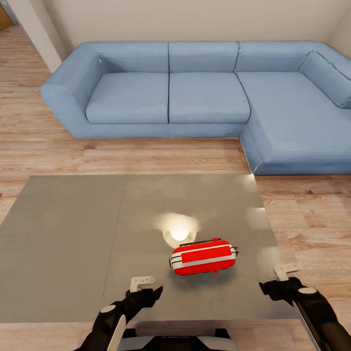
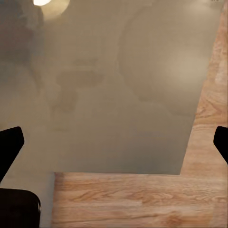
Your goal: Turn on the radio receiver that's on the table in the living room.
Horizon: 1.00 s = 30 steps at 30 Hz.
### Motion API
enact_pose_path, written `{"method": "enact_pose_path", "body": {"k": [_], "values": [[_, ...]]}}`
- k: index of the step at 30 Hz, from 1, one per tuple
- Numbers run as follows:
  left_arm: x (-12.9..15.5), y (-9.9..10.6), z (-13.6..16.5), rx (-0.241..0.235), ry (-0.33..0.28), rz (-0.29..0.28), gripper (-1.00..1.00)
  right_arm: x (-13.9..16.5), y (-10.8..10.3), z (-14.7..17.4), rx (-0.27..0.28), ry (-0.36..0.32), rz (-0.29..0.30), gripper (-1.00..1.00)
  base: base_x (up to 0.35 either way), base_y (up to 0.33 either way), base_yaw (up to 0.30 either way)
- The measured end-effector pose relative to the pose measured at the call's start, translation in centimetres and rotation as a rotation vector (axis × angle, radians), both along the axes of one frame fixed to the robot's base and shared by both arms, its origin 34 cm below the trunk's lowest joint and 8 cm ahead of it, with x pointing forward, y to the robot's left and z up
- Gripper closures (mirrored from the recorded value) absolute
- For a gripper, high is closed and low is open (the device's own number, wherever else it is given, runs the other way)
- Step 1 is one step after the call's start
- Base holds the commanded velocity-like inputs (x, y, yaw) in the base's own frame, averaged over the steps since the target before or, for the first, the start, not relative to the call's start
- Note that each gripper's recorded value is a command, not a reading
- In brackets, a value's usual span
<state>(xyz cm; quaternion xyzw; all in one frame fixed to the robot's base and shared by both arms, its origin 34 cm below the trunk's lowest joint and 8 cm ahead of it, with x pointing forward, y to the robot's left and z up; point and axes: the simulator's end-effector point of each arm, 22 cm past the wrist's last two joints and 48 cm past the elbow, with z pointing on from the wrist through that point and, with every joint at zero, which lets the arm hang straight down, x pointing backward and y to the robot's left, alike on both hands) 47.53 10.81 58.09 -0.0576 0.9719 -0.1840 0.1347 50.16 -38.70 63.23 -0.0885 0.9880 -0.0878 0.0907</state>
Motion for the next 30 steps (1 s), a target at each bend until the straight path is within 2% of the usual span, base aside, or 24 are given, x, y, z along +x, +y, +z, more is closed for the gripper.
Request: {"method": "enact_pose_path", "body": {"k": [6, 13, 19, 25, 26, 27, 28, 30], "values": [[-0.6, -1.8, -0.3, -0.022, 0.02, -0.003, -1.0, 0.9, 0.2, 0.4, 0.019, -0.037, 0.015, -1.0, 0.0, 0.0, 0.0], [-1.2, -1.9, -0.6, -0.023, 0.034, -0.007, -1.0, 3.0, 0.3, 1.7, 0.016, -0.108, 0.043, -1.0, 0.0, 0.0, 0.0], [-1.1, -1.8, -0.6, -0.023, 0.032, -0.007, -1.0, 4.7, -0.9, 3.1, -0.006, -0.126, 0.054, -1.0, 0.0, 0.0, 0.0], [-1.1, -2.4, -0.3, -0.055, 0.027, -0.014, -1.0, 7.1, -1.1, 4.6, -0.008, -0.148, 0.089, -1.0, 0.0, 0.0, 0.0], [-1.1, -2.6, -0.2, -0.064, 0.026, -0.016, -1.0, 8.6, 2.9, 5.8, 0.214, -0.038, 0.098, -1.0, 0.0, 0.0, 0.0], [-1.1, -2.7, -0.2, -0.066, 0.026, -0.017, -1.0, 18.0, 3.8, 10.5, 0.247, -0.187, 0.138, -1.0, 0.0, 0.0, 0.0], [-1.1, -2.7, -0.2, -0.066, 0.026, -0.018, -1.0, 22.6, 4.0, 13.5, 0.247, -0.272, 0.155, -1.0, 0.0, 0.0, 0.0], [-1.2, -2.7, -0.2, -0.068, 0.027, -0.018, -1.0, 21.8, 5.9, 12.8, 0.262, -0.222, 0.225, -1.0, 0.0, 0.0, 0.0]]}}
